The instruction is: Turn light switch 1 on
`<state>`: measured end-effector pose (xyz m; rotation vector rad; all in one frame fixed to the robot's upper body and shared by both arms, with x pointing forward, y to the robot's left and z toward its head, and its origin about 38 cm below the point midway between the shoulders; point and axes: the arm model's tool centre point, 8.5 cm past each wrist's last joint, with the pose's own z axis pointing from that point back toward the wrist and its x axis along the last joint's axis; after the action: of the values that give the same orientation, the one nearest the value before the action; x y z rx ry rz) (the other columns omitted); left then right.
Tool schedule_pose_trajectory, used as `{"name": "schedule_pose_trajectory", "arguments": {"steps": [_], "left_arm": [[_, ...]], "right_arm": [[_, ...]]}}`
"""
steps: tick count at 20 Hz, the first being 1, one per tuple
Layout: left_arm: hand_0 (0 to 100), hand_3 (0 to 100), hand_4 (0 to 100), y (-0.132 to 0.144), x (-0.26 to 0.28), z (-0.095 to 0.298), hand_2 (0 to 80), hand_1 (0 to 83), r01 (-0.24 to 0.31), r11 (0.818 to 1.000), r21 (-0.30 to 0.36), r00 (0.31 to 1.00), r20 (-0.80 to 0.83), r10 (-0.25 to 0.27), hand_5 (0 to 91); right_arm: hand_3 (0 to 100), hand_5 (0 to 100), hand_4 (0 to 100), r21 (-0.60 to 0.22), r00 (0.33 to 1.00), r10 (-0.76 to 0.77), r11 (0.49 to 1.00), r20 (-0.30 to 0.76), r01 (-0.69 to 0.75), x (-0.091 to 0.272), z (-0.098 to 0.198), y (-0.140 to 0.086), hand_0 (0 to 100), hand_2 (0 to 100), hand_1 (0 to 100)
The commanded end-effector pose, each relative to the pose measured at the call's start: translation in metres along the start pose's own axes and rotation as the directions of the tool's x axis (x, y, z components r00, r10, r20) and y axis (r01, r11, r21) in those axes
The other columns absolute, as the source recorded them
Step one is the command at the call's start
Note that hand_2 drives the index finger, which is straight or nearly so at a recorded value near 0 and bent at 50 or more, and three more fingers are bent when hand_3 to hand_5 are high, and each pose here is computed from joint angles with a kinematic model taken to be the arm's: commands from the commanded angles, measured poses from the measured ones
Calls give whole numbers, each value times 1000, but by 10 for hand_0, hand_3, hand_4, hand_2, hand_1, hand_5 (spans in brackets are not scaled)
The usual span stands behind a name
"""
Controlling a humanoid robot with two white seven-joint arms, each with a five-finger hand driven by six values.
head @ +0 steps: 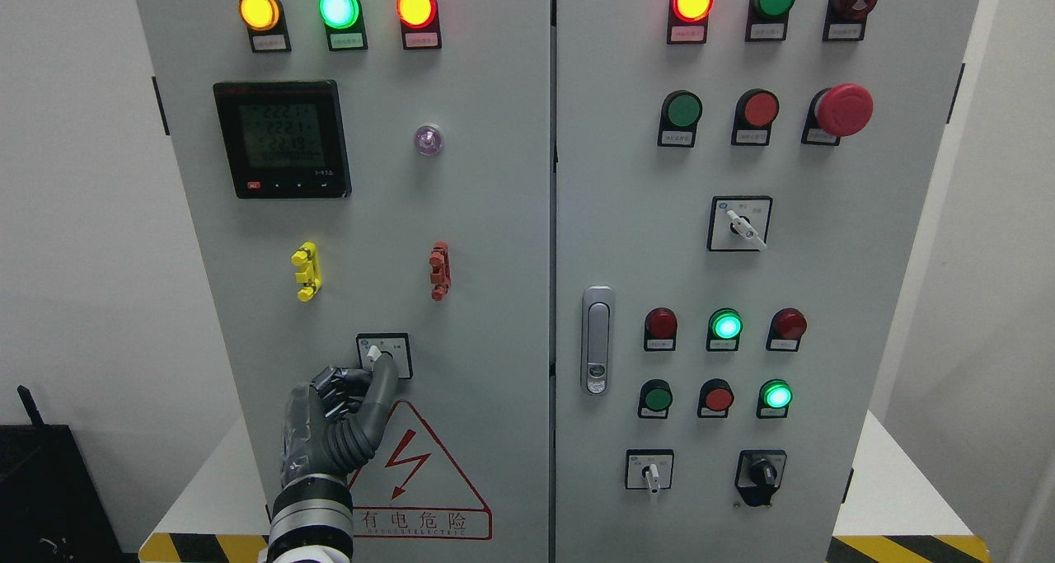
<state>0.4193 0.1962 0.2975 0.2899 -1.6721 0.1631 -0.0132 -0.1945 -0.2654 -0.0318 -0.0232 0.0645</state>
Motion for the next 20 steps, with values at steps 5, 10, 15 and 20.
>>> {"name": "schedule_pose_trajectory", "arguments": {"steps": [5,10,15,20], "left_arm": [[713,750,797,1,0,0,610,506,1,1000,10,1000,0,-1,657],[696,750,797,1,-1,0,610,472,1,1000,12,1000,-1,-1,656],[599,757,797,1,-1,0,615,471,0,1000,9,1000,-2,0,659],[512,764,798,1,-1,0,617,477,0,1000,9,1000,-2,0,660]], "right_arm": [[0,0,0,1,1000,-24,1000,-2,24,0,0,0,0,0,0],[0,0,0,1,1000,-24,1000,-2,24,0,0,0,0,0,0],[0,0,0,1,1000,-24,1000,-2,24,0,0,0,0,0,0],[0,0,0,1,1000,-24,1000,-2,24,0,0,0,0,0,0]]}}
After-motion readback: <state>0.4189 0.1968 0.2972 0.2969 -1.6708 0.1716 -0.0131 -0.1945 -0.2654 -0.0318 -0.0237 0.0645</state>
